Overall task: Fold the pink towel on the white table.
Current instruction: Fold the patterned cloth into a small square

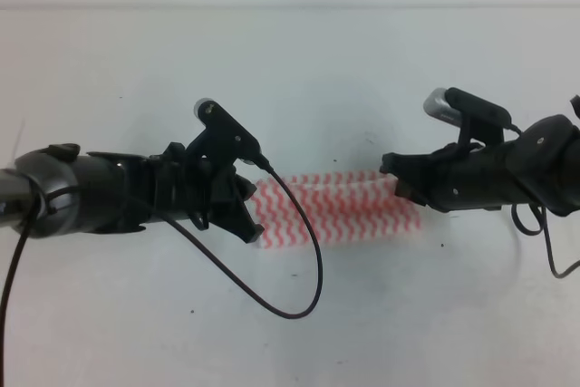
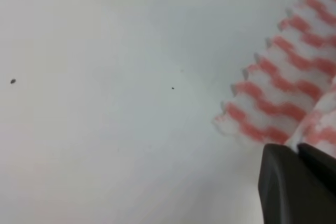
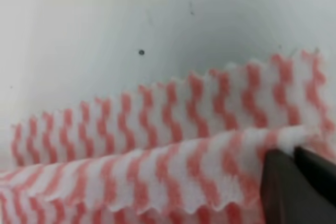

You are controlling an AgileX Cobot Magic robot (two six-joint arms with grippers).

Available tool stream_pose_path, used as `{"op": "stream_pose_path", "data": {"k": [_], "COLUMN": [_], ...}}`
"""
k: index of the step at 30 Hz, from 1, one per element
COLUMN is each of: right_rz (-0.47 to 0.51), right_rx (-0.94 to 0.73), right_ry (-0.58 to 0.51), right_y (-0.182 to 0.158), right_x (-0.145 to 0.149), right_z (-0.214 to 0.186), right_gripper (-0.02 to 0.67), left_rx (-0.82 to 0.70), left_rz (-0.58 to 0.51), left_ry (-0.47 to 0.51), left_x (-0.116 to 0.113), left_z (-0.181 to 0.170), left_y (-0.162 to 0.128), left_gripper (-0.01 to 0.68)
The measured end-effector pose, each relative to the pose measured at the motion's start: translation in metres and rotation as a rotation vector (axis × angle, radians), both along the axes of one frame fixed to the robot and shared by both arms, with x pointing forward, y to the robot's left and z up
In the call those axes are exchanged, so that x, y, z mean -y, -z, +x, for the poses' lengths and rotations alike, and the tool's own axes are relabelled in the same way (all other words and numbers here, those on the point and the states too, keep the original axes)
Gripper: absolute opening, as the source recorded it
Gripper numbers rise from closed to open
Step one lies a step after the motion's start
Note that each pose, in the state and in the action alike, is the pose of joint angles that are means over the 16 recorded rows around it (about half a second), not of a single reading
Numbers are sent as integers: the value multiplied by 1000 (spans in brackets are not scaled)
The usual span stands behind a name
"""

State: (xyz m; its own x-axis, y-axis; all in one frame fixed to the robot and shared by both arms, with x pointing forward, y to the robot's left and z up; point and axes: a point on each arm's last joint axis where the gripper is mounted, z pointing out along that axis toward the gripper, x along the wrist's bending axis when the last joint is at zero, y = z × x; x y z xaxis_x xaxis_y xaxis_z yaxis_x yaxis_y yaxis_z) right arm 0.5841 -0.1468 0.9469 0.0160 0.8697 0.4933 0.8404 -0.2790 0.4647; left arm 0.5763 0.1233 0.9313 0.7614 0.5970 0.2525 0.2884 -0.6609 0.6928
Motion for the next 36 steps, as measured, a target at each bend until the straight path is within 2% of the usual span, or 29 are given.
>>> {"op": "stream_pose_path", "data": {"k": [36], "right_rz": [-6], "right_rx": [-12], "right_ry": [-10], "right_y": [5], "right_x": [-2], "right_z": [3], "right_gripper": [-2], "left_rx": [3], "left_rz": [4], "left_ry": [-5], "left_x": [-1], "left_z": [1], "left_y": [-1], "left_gripper": [0]}}
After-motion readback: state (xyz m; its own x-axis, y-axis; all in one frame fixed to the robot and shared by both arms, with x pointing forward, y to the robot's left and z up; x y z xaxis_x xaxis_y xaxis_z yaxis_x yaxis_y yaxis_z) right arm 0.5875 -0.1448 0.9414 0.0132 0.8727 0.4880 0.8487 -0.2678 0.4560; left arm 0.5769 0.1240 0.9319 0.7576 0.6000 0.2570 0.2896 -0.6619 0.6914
